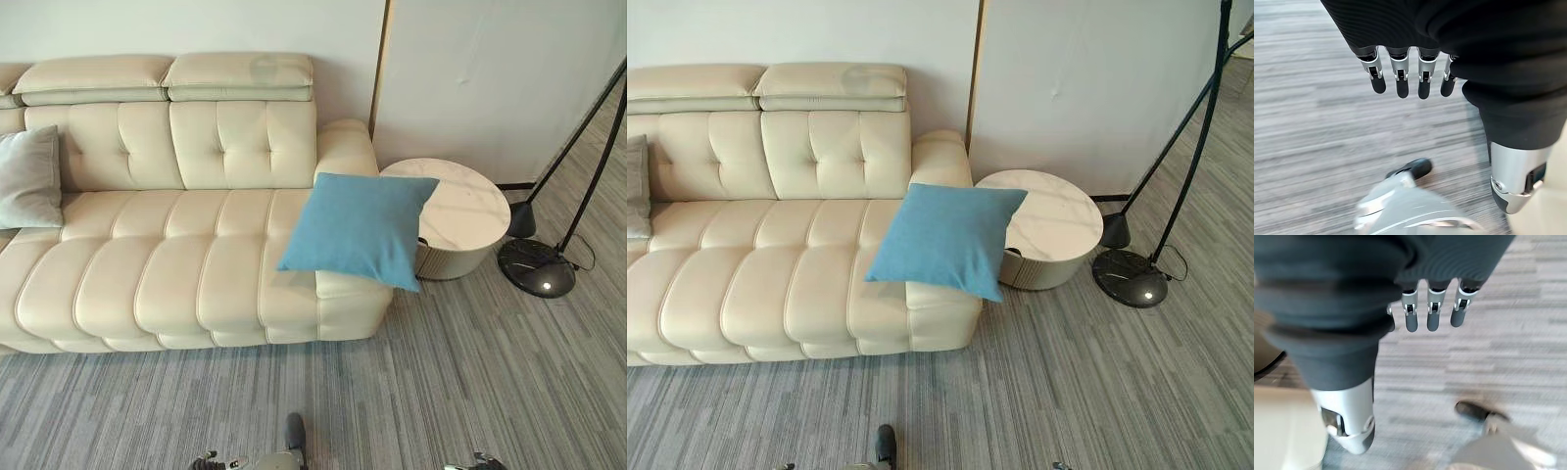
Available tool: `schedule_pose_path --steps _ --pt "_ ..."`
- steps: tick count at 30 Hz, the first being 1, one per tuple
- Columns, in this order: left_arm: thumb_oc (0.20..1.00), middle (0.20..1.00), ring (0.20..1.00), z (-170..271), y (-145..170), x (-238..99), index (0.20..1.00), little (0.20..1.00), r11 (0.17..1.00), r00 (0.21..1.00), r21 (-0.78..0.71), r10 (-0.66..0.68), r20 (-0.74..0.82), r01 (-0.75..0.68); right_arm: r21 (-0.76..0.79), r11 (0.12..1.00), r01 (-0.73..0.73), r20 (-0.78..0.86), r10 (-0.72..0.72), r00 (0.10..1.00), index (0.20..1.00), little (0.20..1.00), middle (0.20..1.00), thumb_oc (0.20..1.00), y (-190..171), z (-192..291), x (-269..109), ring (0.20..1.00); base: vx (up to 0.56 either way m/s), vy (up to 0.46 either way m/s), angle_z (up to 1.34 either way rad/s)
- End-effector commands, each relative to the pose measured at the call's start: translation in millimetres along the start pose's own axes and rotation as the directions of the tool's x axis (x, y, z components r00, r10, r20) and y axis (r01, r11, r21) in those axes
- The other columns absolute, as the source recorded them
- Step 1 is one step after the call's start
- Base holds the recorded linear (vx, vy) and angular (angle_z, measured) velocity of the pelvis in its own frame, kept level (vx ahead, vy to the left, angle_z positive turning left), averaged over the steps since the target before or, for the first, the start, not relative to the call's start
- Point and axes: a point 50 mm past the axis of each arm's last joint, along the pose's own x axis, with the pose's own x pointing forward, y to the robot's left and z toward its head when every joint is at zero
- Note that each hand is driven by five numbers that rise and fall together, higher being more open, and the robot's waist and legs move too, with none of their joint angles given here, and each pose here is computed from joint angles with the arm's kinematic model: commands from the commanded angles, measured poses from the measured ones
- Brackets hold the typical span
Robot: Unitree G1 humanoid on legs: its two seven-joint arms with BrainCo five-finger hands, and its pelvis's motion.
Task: Pick up all the scattered cushions and arrange them neatly on the sofa.
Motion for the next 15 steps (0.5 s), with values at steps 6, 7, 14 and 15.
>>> schedule_pose_path --steps 6,7,14,15 --pt "1.000 1.000 1.000 30 16 3 1.000 1.000 0.999 0.995 0.024 0.044 0.091 -0.046 0.009 1.000 0.020 0.119 -0.021 0.993 1.000 1.000 1.000 1.000 -11 36 2 1.000 0.20 0.145 0.10" --pt "1.000 1.000 1.000 33 17 3 1.000 1.000 0.998 0.994 0.026 0.047 0.099 -0.050 0.015 1.000 0.026 0.118 -0.028 0.993 1.000 1.000 1.000 1.000 -13 36 2 1.000 0.20 -0.016 0.01" --pt "1.000 1.000 1.000 42 19 4 1.000 1.000 0.997 0.991 0.044 0.052 0.122 -0.058 0.043 0.998 0.049 0.113 -0.053 0.992 1.000 1.000 1.000 1.000 -18 38 3 1.000 0.22 -0.085 0.04" --pt "1.000 1.000 1.000 46 19 4 1.000 1.000 0.997 0.990 0.056 0.051 0.135 -0.059 0.043 0.998 0.055 0.105 -0.059 0.993 1.000 1.000 1.000 1.000 -19 35 3 1.000 0.15 -0.092 0.08"
